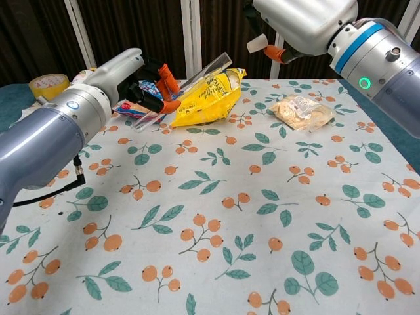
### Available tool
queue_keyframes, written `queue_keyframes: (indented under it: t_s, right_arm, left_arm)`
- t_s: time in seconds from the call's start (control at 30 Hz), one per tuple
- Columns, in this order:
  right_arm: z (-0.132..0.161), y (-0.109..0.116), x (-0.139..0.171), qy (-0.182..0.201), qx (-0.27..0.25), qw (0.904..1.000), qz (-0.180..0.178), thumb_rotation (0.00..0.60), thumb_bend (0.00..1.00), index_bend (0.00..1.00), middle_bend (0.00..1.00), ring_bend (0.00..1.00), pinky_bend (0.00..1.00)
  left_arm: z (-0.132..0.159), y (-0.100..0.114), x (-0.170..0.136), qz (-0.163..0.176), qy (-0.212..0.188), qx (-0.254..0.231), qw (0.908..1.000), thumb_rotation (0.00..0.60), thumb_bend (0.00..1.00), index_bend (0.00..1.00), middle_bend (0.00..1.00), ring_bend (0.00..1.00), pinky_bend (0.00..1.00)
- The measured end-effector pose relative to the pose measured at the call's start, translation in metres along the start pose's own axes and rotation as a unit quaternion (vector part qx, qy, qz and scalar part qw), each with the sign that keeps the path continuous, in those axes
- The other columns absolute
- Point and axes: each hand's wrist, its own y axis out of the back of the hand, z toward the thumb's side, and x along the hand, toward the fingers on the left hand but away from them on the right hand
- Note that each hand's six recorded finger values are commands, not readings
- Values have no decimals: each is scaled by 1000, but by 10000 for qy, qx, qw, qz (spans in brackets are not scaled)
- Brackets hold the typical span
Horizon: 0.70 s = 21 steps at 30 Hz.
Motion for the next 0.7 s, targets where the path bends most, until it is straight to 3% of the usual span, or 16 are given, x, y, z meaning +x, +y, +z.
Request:
queue_keyframes:
  t_s: [0.7]
  right_arm:
    - [3, -5, 5, 20, -36, 10000, 85, 600, 396, 684, 187, 13, 0]
  left_arm:
    - [9, -7, -5, -3, 57, -79, 10000, 600, 770, 670, 652, 157, 0]
